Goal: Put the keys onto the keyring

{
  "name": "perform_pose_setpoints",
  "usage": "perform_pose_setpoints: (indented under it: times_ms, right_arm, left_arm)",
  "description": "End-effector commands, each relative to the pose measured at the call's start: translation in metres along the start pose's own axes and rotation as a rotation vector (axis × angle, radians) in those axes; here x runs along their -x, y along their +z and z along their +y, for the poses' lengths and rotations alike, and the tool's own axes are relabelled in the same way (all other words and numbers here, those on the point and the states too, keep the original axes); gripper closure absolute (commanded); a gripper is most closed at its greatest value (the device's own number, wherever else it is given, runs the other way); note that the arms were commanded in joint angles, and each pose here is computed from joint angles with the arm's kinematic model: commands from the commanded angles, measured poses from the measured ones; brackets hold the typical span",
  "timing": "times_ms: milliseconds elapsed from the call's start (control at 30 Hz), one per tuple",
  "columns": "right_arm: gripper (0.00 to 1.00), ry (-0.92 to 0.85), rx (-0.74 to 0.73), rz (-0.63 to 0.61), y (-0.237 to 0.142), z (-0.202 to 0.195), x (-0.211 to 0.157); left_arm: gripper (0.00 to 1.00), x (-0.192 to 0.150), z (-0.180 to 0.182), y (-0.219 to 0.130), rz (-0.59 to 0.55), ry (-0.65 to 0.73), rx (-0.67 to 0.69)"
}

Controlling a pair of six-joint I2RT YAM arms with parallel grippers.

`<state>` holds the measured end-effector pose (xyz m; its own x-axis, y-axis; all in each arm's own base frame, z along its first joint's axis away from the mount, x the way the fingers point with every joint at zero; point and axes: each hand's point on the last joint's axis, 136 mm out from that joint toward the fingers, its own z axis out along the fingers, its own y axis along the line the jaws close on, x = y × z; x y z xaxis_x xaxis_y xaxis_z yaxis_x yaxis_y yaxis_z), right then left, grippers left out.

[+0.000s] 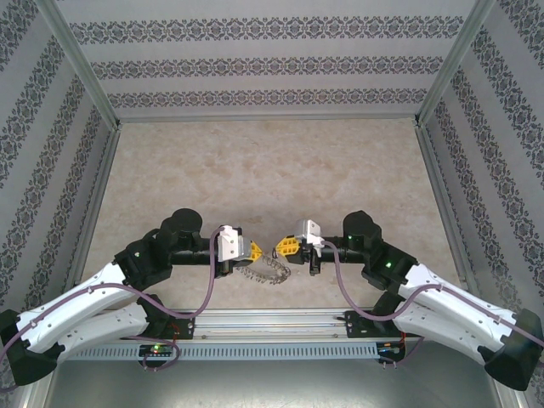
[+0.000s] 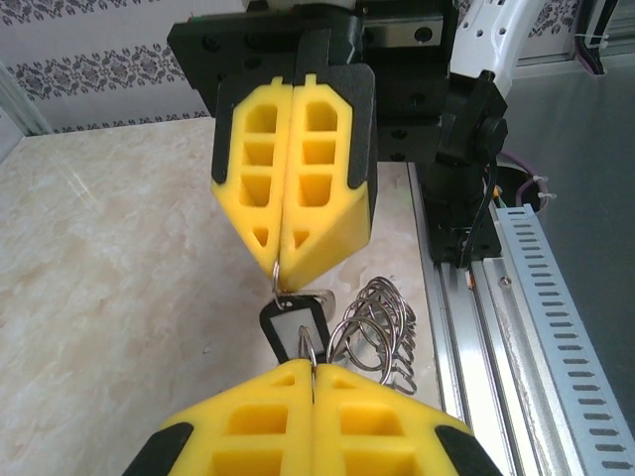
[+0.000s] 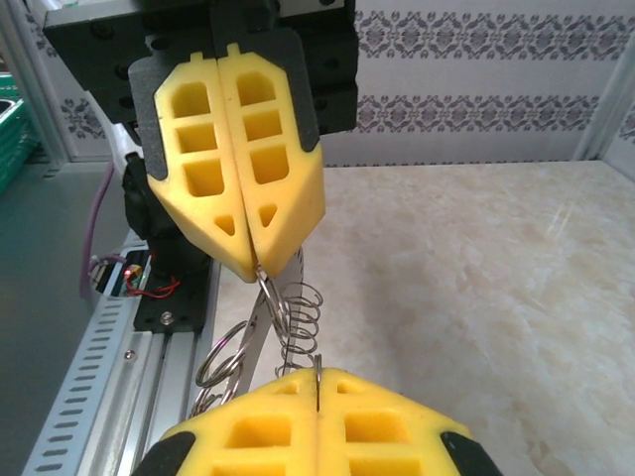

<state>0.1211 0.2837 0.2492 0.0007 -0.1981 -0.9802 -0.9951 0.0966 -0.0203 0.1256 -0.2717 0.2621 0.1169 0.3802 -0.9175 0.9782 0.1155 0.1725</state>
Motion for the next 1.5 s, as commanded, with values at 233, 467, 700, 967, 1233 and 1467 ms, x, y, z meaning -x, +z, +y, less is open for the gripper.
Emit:
perform_pose_setpoints:
  times_ms: [233, 467, 700, 967, 1233, 1467]
  right_arm:
    - [1.00, -0.035, 0.106, -0.059, 0.0015, 0.0150, 0.0132]
    - [1.00, -0.039, 0.109, -0.066, 0.0047, 0.0142, 0.0139]
    - [1.00, -0.040, 0.082, -0.066, 0.0065, 0.0092, 0.0128]
    - [1.00, -0.049, 0.112, -0.081, 0.0064, 0.0145, 0.0152]
    - [1.00, -0.044, 0.110, -0.071, 0.0053, 0.0158, 0.0109]
    - [1.00, -0.035, 0.111, -0.067, 0.0049, 0.0166, 0.0082]
  left_arm:
    - [1.00, 0.0261, -0.0023, -0.0074, -0.102, 0.055, -0.004]
    - [1.00, 0.0267, -0.0042, -0.0066, -0.111, 0.056, -0.016]
    - [1.00, 0.0267, -0.0047, -0.0071, -0.114, 0.056, -0.017]
    - [1.00, 0.0258, -0.0040, -0.0066, -0.111, 0.055, -0.013]
    - [1.00, 0.0265, -0.0042, -0.0083, -0.114, 0.059, -0.008]
    - [1.00, 0.0287, -0.0047, -0.0100, -0.127, 0.062, -0.006]
